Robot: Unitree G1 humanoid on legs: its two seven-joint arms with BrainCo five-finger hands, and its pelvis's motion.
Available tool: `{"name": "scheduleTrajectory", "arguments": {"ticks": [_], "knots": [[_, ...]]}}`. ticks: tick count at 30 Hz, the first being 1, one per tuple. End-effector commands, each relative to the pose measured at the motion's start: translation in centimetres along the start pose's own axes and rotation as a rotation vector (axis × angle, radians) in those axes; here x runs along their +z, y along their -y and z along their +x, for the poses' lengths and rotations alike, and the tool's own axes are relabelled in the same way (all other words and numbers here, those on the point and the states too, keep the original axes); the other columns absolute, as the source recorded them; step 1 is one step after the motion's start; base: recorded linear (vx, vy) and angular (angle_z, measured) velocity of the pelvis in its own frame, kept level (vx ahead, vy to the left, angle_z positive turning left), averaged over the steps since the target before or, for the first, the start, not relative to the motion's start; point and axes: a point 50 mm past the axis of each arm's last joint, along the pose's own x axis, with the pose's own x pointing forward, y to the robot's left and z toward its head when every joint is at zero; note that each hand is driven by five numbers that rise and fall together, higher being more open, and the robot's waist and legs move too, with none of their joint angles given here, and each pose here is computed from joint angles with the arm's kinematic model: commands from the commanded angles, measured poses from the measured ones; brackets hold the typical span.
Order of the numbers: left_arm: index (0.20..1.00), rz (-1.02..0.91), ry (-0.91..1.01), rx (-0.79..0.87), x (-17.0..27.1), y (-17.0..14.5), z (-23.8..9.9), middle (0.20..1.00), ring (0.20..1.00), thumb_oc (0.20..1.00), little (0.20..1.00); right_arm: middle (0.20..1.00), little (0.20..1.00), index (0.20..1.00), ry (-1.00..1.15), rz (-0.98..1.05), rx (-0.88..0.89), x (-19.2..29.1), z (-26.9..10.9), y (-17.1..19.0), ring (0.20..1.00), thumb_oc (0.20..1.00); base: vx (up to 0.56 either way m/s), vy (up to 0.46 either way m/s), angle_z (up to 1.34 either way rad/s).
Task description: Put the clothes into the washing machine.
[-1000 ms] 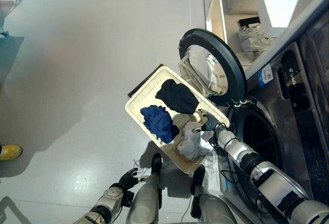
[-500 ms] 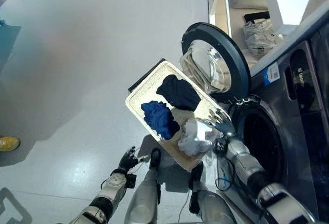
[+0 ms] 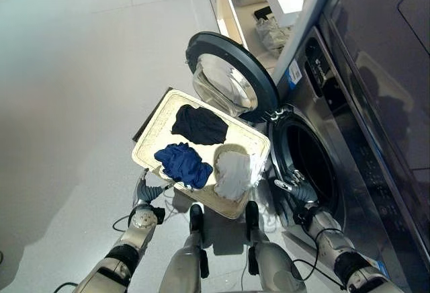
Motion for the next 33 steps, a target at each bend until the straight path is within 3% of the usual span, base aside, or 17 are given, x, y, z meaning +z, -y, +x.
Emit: {"name": "scheduleTrajectory", "arguments": {"ticks": [1, 10, 26, 32, 33], "knots": [[1.000, 0.150, -0.044, 0.052, -0.3, -0.7, 0.7, 1.000, 1.000, 1.000, 1.000, 1.000, 1.000, 1.000, 0.114, -0.115, 0.052, 2.6, 0.8, -1.3, 1.000, 1.000, -0.02, 0.156, -0.27], [1.000, 0.211, -0.145, 0.197, 0.9, -5.1, 3.2, 1.000, 1.000, 1.000, 1.000, 1.000, 1.000, 1.000, 0.114, -0.213, 0.124, 3.1, 0.6, -1.4, 1.000, 1.000, -0.01, 0.136, -0.26], [1.000, 0.267, -0.101, 0.364, 6.0, -9.9, 5.6, 1.000, 1.000, 1.000, 1.000, 1.000, 1.000, 1.000, 0.179, -0.193, 0.173, 5.0, 0.9, -2.3, 1.000, 1.000, 0.03, 0.067, -0.11], [1.000, 0.013, -0.104, 0.378, 7.0, -9.7, 5.8, 1.000, 1.000, 1.000, 1.000, 1.000, 1.000, 1.000, 0.158, -0.188, 0.173, 4.4, 0.8, -2.8, 1.000, 1.000, 0.02, -0.014, 0.00], [1.000, -0.149, -0.123, 0.352, 6.5, -8.9, 5.6, 1.000, 1.000, 1.000, 1.000, 1.000, 1.000, 1.000, 0.145, -0.214, 0.170, 3.9, 0.7, -3.2, 1.000, 1.000, 0.05, -0.117, 0.02]]}}
